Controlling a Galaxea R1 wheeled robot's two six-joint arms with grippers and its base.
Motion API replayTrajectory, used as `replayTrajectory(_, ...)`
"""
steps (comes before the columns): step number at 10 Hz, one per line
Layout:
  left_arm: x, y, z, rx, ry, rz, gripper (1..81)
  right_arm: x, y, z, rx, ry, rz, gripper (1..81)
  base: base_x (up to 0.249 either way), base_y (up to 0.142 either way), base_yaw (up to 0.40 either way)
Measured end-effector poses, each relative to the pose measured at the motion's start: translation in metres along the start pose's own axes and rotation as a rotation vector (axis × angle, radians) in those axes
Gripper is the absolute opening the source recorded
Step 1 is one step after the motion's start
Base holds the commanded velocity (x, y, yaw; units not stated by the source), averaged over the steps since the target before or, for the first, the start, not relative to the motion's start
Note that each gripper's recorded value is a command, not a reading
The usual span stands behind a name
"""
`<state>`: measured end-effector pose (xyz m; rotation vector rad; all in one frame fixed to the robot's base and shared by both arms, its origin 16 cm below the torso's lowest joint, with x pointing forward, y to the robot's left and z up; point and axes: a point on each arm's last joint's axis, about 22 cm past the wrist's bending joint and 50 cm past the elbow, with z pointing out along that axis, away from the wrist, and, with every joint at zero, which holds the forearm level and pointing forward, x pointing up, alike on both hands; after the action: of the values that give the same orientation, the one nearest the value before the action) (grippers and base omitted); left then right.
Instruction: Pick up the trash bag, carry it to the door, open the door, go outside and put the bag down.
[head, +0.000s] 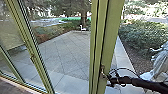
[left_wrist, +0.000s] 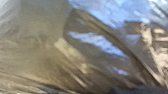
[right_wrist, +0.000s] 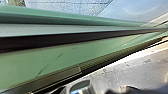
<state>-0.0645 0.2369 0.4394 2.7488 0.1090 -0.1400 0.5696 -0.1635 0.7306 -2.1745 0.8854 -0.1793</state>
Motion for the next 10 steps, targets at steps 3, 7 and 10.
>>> replayTrajectory(3,-0.020,-0.006,-0.001,0.009,-0.044,-0.018,1.0,0.022,-0.010,0.009,0.031,0.026,0.008,81.1,0.000,0.000,0.000)
replayTrajectory(7,-0.032,-0.006,-0.002,0.009,-0.066,-0.025,1.0,0.051,0.001,0.009,0.049,0.107,0.026,81.1,0.073,0.000,0.000)
replayTrajectory(10,-0.028,-0.007,-0.002,0.011,-0.055,-0.022,1.0,0.040,0.017,0.004,-0.001,0.061,0.028,81.1,0.148,0.000,0.000)
